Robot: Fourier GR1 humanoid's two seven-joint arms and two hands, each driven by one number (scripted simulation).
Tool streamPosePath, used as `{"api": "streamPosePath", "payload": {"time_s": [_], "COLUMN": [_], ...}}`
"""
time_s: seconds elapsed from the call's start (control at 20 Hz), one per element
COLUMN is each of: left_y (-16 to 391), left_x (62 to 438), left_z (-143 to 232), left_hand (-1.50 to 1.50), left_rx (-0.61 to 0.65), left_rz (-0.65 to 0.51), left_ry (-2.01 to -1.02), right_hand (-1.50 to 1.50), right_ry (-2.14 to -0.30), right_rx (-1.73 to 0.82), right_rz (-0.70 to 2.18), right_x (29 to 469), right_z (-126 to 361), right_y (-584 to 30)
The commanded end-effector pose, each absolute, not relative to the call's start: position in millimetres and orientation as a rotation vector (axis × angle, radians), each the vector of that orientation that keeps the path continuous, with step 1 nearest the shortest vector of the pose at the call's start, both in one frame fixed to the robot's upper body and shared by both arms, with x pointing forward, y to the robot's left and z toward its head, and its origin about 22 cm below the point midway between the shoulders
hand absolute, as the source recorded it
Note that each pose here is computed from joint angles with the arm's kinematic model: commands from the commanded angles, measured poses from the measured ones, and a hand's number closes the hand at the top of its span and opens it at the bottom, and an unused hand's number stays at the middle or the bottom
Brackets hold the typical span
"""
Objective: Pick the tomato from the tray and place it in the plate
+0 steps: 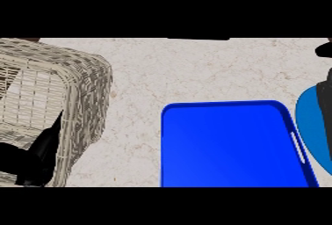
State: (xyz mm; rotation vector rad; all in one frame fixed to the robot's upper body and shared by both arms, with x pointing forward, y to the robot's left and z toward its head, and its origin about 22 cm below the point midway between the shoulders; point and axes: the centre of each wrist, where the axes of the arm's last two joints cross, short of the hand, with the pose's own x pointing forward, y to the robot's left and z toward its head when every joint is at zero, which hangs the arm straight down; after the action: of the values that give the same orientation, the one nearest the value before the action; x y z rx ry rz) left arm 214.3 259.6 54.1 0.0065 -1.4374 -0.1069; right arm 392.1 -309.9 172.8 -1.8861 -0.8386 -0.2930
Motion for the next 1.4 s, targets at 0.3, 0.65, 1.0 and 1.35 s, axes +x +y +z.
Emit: {"api": "streamPosePath", "payload": {"time_s": [0.3, 0.65, 1.0, 1.35], "left_y": [258.2, 248.9, 254.8, 248.6], "left_x": [198.4, 202.1, 203.6, 202.5], "left_z": [8.9, 4.6, 0.7, 6.5], "left_hand": [0.00, 0.00, 0.00, 0.00], "left_rx": [0.008, 0.010, 0.020, 0.016], "left_rz": [-0.022, 0.001, 0.010, 0.004], "left_ry": [-1.226, -1.226, -1.206, -1.206], "right_hand": [1.50, 1.50, 1.50, -1.50], "right_ry": [-0.647, -0.598, -0.563, -0.307], "right_rx": [-2.006, -2.065, -2.086, -1.745], "right_rz": [-0.722, -0.778, -0.840, -0.796], "right_x": [374.8, 344.7, 312.3, 304.3], "right_z": [132.9, 95.0, 73.3, 30.2], "right_y": [-339.4, -368.1, -403.3, -420.2]}}
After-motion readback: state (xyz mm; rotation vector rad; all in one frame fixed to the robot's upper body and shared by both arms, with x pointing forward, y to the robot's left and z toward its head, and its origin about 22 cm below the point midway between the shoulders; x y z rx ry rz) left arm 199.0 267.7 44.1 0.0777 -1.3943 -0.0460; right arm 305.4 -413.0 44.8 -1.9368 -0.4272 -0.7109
